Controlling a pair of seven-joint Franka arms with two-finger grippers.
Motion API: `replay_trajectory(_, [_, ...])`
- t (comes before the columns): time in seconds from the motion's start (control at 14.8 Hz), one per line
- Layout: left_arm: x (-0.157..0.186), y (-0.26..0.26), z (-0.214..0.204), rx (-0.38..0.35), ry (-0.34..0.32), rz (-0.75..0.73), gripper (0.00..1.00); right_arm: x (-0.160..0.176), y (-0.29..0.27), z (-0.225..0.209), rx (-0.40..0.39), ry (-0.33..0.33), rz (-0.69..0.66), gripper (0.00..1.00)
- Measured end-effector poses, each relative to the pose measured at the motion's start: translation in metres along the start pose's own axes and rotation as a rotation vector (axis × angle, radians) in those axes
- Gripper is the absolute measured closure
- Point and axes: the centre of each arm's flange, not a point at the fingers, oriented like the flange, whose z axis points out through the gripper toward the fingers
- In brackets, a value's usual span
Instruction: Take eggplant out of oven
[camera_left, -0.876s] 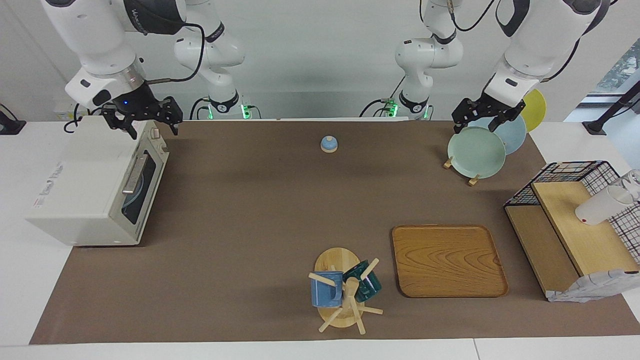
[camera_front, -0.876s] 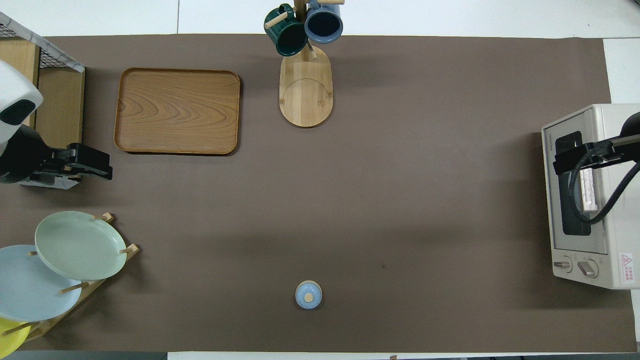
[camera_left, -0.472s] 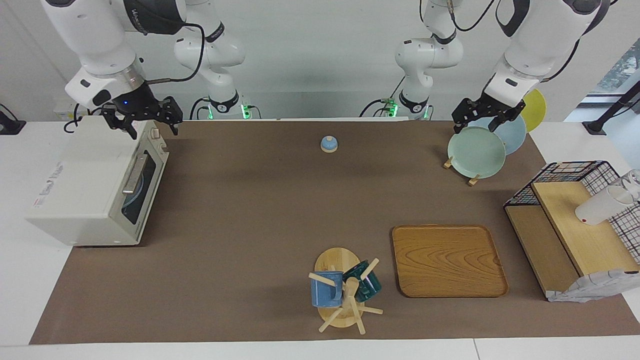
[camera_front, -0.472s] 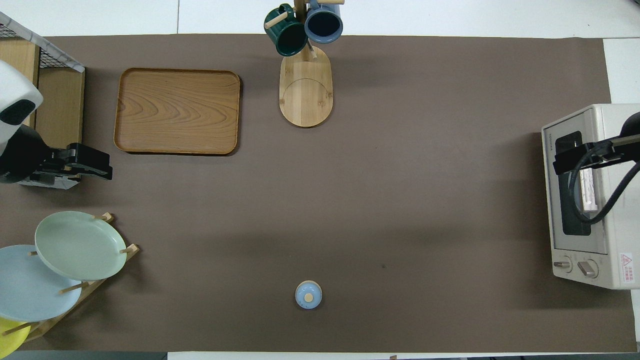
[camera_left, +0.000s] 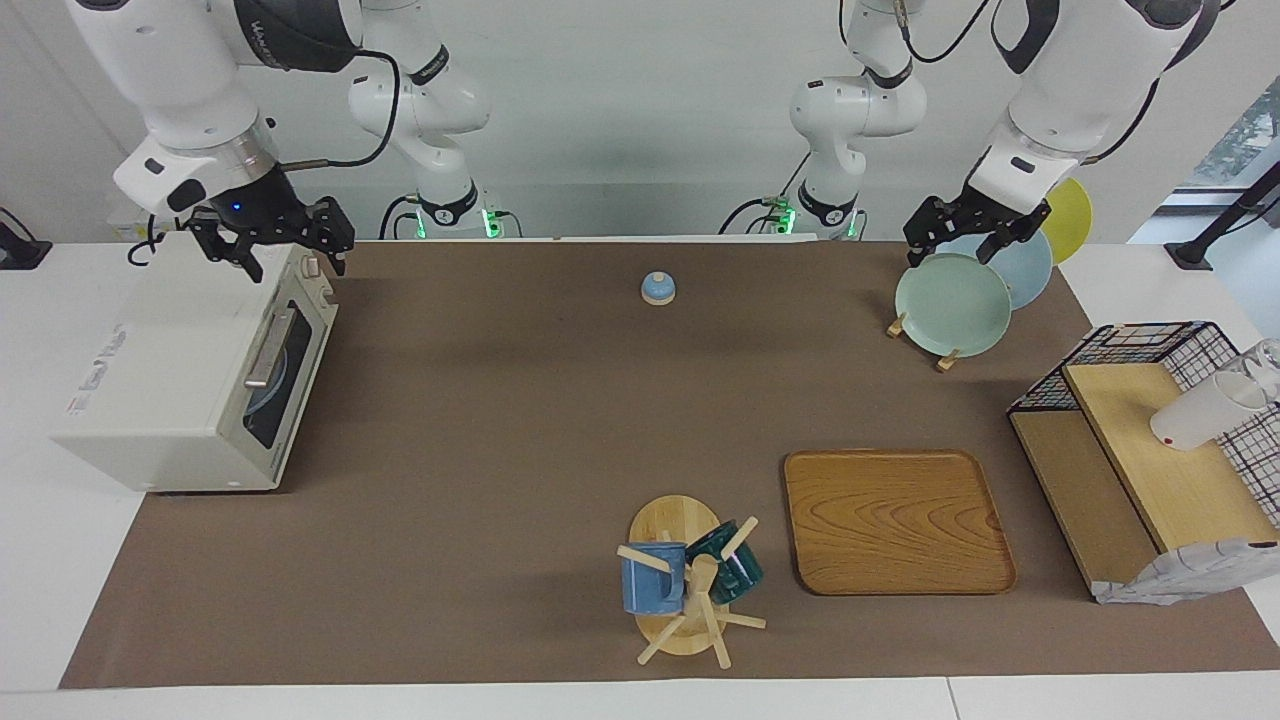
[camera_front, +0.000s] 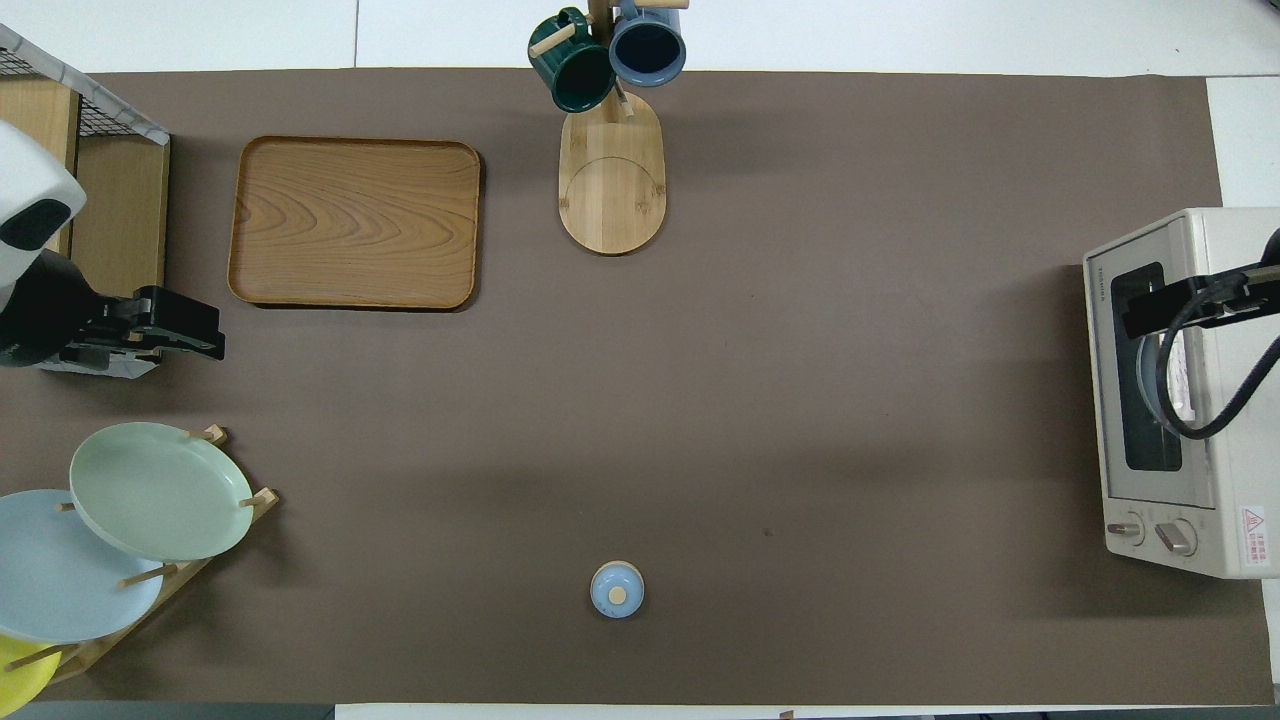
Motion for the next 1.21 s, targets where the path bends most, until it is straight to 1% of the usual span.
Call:
replay_trajectory(0.07, [0.0,0.0,0.0,0.0,0.0,0.0,0.0,0.001,0.004,0.002,-0.002,0.012,-0.013,0.21])
replay_trajectory(0.2, [0.0,0.0,0.0,0.0,0.0,0.0,0.0,0.004,0.01,0.013,-0.006,0.034,-0.036,0.42])
replay_trajectory(0.34, [0.0,0.0,0.0,0.0,0.0,0.0,0.0,0.003,0.011,0.034,-0.01,0.05,-0.044,0.62])
replay_trajectory(0.4, [0.0,0.0,0.0,0.0,0.0,0.0,0.0,0.0,0.012,0.047,-0.015,0.052,-0.043,0.74])
replay_trajectory(0.54, [0.0,0.0,0.0,0.0,0.0,0.0,0.0,-0.008,0.021,0.069,-0.02,0.046,-0.017,0.94])
replay_trajectory(0.61, [0.0,0.0,0.0,0.0,0.0,0.0,0.0,-0.012,0.029,0.077,-0.022,0.039,0.013,0.99])
replay_trajectory(0.81, [0.0,0.0,0.0,0.0,0.0,0.0,0.0,-0.023,0.052,0.098,-0.06,-0.001,0.064,0.99])
replay_trajectory(0.94, [0.0,0.0,0.0,0.0,0.0,0.0,0.0,-0.026,0.062,0.11,-0.083,-0.007,0.076,0.99])
replay_trajectory(1.21, [0.0,0.0,0.0,0.0,0.0,0.0,0.0,-0.032,0.07,0.13,-0.081,-0.022,0.09,0.99])
